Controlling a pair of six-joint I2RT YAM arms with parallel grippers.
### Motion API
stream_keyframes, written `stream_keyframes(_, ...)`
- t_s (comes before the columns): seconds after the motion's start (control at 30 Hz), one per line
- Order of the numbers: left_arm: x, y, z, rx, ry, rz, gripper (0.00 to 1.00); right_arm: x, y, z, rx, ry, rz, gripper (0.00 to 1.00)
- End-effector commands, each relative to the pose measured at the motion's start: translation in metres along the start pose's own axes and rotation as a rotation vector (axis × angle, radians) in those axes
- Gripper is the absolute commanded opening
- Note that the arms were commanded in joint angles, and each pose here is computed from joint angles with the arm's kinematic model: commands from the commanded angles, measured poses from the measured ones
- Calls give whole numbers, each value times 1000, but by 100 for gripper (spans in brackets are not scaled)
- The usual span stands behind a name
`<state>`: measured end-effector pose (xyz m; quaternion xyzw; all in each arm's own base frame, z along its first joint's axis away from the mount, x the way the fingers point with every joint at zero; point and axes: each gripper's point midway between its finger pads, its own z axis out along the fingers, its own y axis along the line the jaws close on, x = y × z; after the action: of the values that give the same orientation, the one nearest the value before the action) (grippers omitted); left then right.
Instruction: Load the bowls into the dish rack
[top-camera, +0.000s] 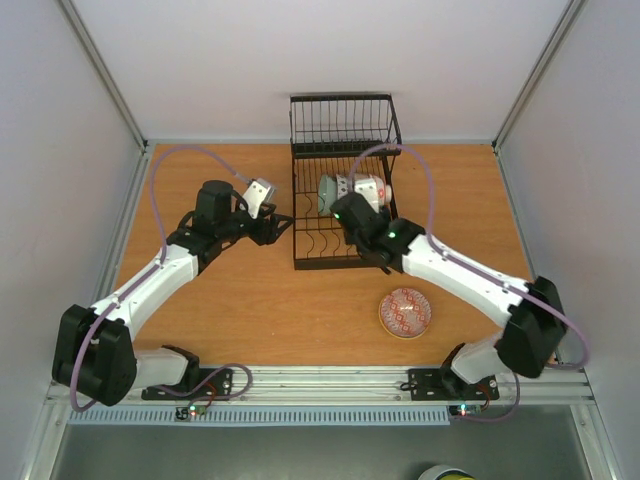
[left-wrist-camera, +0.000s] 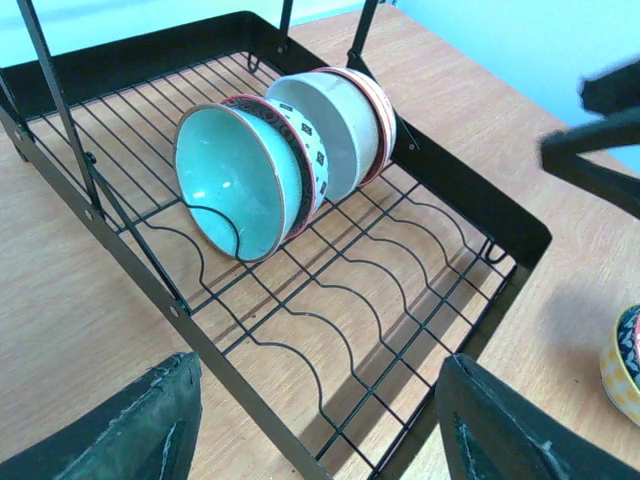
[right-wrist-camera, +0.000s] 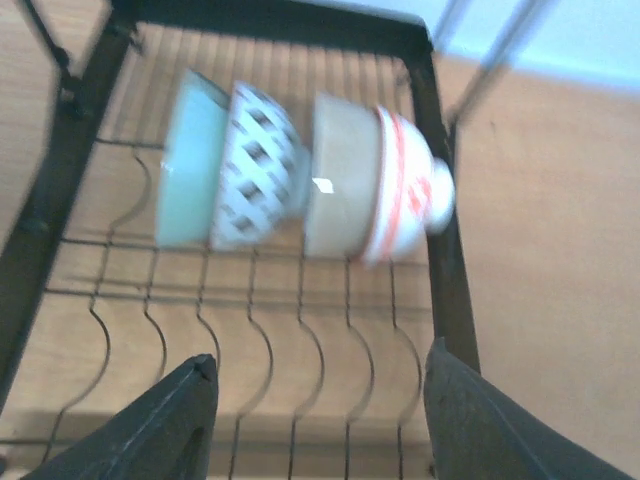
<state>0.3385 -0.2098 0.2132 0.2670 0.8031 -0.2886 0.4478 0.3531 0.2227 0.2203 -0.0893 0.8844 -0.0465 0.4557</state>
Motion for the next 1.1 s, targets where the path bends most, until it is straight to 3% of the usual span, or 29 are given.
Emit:
stream_keyframes(0.0, -7, -1, 2, 17, -32, 30, 65, 71, -54, -21, 148, 135, 180, 50)
stream_keyframes(0.17, -6, -1, 3, 21, -28, 26, 65, 137, -98, -62, 242, 224, 287, 48)
stream_keyframes(0.43, 0, 0, 12, 42, 0, 4, 65, 206, -137, -121, 374, 334, 331, 49)
stream_keyframes(0.8, 0, -2, 10, 47, -1, 3, 64, 238, -131, -117, 475, 353, 276, 45)
stream_keyframes(1.07, 0, -3, 10, 51, 1, 0, 64, 260, -121, -104, 381, 374, 297, 38)
